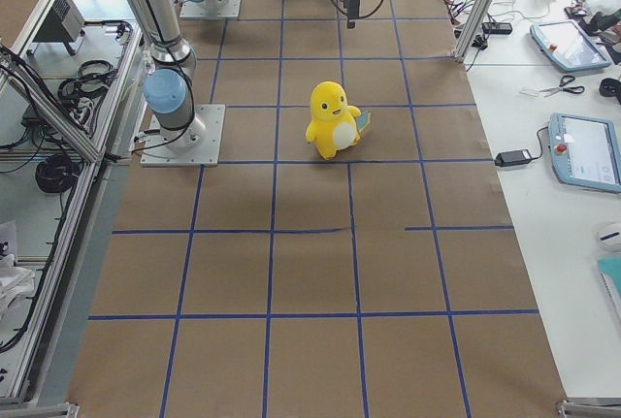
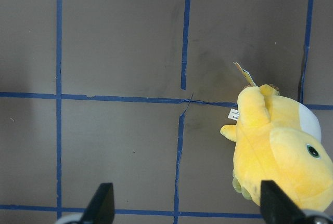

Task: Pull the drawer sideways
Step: 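Align the left gripper on the white handle and close its fingers, then pull the white handle with the left gripper, sliding the drawer open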

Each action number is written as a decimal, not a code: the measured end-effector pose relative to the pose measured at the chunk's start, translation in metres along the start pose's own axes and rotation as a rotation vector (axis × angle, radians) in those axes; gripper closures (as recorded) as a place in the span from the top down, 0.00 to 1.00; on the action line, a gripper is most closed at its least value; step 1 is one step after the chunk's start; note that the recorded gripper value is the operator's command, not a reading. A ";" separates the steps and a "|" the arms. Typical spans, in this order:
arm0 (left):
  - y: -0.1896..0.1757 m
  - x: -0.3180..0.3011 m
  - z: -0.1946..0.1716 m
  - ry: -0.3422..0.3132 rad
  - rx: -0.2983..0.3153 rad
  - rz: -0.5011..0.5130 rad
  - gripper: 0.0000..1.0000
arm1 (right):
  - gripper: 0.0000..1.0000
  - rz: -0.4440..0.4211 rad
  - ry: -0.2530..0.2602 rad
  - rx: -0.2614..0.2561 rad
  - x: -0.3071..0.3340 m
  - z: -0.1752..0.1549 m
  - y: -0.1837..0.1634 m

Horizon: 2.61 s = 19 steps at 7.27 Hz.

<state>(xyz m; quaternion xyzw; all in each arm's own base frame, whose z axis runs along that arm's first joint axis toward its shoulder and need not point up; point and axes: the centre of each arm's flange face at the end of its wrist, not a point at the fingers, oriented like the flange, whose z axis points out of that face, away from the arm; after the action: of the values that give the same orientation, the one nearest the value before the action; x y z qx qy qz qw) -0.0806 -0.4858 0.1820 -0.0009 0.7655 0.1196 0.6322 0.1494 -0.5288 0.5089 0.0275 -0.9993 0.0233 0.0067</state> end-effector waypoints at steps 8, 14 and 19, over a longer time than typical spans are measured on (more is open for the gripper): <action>0.004 0.006 -0.016 -0.010 0.040 -0.002 0.14 | 1.00 0.000 0.000 0.000 0.000 0.000 0.000; 0.015 0.009 -0.043 -0.018 0.099 -0.001 0.14 | 1.00 0.000 0.000 0.000 0.000 0.000 0.000; 0.020 0.011 -0.062 -0.019 0.135 0.001 0.14 | 1.00 0.000 0.000 0.000 0.000 0.000 0.000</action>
<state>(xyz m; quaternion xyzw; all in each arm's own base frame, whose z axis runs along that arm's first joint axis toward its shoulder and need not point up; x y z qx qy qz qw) -0.1460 -0.4756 0.1854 0.0431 0.7658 0.0682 0.6380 0.1494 -0.5288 0.5089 0.0274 -0.9993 0.0233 0.0067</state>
